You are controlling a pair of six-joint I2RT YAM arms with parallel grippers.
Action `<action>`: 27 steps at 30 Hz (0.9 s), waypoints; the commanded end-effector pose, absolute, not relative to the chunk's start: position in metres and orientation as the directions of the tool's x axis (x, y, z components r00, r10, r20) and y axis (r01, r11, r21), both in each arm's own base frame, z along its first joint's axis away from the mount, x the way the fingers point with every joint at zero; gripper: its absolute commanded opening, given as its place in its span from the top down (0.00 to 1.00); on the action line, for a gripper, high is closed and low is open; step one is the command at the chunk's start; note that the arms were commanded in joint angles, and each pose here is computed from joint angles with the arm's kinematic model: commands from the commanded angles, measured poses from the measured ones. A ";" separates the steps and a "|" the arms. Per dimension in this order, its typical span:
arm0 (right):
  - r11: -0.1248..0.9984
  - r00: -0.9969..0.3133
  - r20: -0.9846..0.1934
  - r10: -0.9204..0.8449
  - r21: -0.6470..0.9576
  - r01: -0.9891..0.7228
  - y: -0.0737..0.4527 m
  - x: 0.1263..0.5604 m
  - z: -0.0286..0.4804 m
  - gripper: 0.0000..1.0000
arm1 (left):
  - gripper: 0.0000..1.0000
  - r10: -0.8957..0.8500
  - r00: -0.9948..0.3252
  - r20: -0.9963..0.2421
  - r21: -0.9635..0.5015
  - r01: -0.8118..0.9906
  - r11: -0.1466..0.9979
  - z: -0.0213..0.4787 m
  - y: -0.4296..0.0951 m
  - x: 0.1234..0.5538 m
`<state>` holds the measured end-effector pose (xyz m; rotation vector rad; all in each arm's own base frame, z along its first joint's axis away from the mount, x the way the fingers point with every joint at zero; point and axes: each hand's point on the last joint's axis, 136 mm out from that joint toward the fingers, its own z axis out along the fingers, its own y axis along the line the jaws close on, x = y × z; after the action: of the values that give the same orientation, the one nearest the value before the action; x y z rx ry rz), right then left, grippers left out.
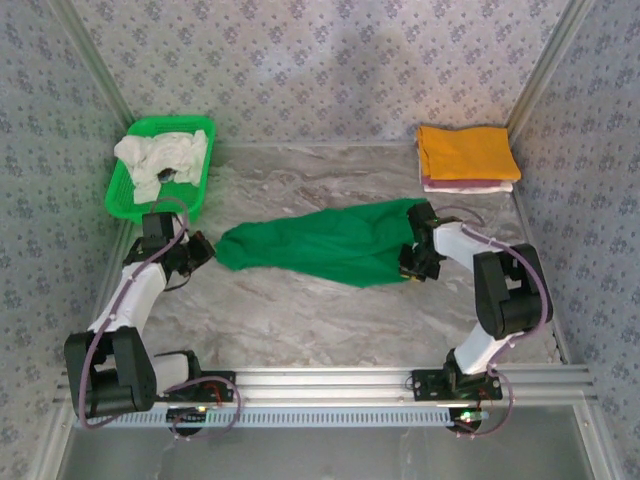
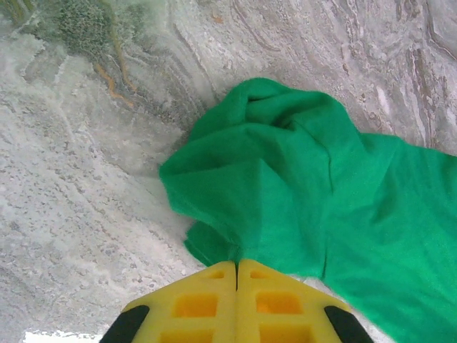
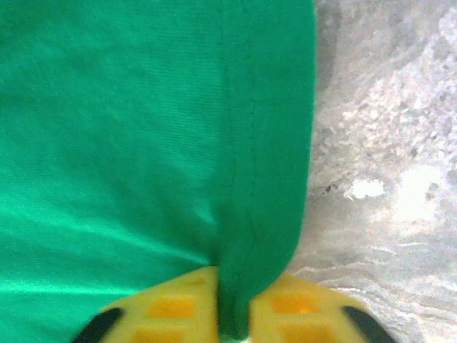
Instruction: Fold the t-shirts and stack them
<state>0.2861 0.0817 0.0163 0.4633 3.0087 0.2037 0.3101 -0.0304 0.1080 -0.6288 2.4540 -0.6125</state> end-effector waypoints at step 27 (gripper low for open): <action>0.758 -0.617 -0.714 0.330 0.590 -0.277 0.109 0.173 0.448 1.00 | 1.00 -0.231 -0.043 -0.972 -0.235 0.112 0.966 0.540 -0.022 0.148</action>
<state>0.1881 0.1103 0.4278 0.0621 2.0833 0.8468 0.1428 -0.0287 0.5379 -0.1060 1.5463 -0.3520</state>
